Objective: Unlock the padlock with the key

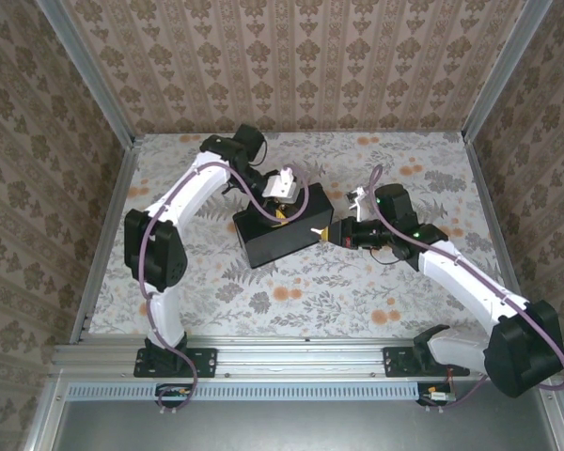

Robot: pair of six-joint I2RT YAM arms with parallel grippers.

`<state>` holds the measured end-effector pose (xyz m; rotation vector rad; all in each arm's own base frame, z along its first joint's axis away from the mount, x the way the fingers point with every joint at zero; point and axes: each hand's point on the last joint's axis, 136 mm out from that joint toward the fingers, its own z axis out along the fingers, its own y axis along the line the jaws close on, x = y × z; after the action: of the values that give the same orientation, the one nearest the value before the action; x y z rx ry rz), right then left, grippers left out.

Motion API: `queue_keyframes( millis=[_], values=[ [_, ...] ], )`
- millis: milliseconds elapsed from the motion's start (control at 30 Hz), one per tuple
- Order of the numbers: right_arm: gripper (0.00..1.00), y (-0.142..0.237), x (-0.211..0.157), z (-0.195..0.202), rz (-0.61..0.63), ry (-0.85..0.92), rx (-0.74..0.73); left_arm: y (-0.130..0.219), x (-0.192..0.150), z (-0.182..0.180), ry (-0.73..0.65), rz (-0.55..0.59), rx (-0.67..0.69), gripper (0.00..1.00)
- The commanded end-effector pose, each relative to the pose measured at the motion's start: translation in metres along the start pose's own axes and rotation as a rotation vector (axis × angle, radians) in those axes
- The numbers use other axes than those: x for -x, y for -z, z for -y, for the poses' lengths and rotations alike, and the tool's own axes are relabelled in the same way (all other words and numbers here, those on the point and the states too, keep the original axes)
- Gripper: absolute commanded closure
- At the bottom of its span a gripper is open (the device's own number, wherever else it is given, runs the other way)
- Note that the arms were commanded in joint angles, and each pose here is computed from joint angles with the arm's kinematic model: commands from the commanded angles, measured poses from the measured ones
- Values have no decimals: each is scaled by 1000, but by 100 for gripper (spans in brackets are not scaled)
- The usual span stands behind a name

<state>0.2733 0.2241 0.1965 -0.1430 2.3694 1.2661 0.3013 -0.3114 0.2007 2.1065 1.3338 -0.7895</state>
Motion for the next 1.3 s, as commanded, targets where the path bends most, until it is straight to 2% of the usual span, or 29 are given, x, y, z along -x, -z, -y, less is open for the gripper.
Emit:
queue_keyframes(
  millis=[0, 200, 367, 500, 700, 900, 1033, 1267],
  values=[
    [96, 2, 9, -10, 5, 40, 27, -7, 4, 10, 2, 27, -75, 35],
    [96, 1, 8, -7, -2, 39, 23, -12, 8, 11, 6, 47, -90, 38],
    [96, -1, 7, -5, -6, 38, 22, -15, 12, 11, 3, 49, -88, 35],
    [96, -1, 6, -4, -6, 36, 19, -17, 18, 14, 3, 59, -99, 36],
    [96, -1, 3, -2, -10, 32, 19, -20, 12, 13, 45, 51, -107, 44],
    [96, -1, 6, -4, -5, 45, 28, -23, 10, 17, 55, 48, -114, 56],
    [96, -5, 17, -18, 9, 25, 108, -18, 14, 20, 37, 77, -90, 63],
    [97, -10, 27, -25, -13, 12, 126, -6, 27, 26, -1, 142, -58, 64]
  ],
)
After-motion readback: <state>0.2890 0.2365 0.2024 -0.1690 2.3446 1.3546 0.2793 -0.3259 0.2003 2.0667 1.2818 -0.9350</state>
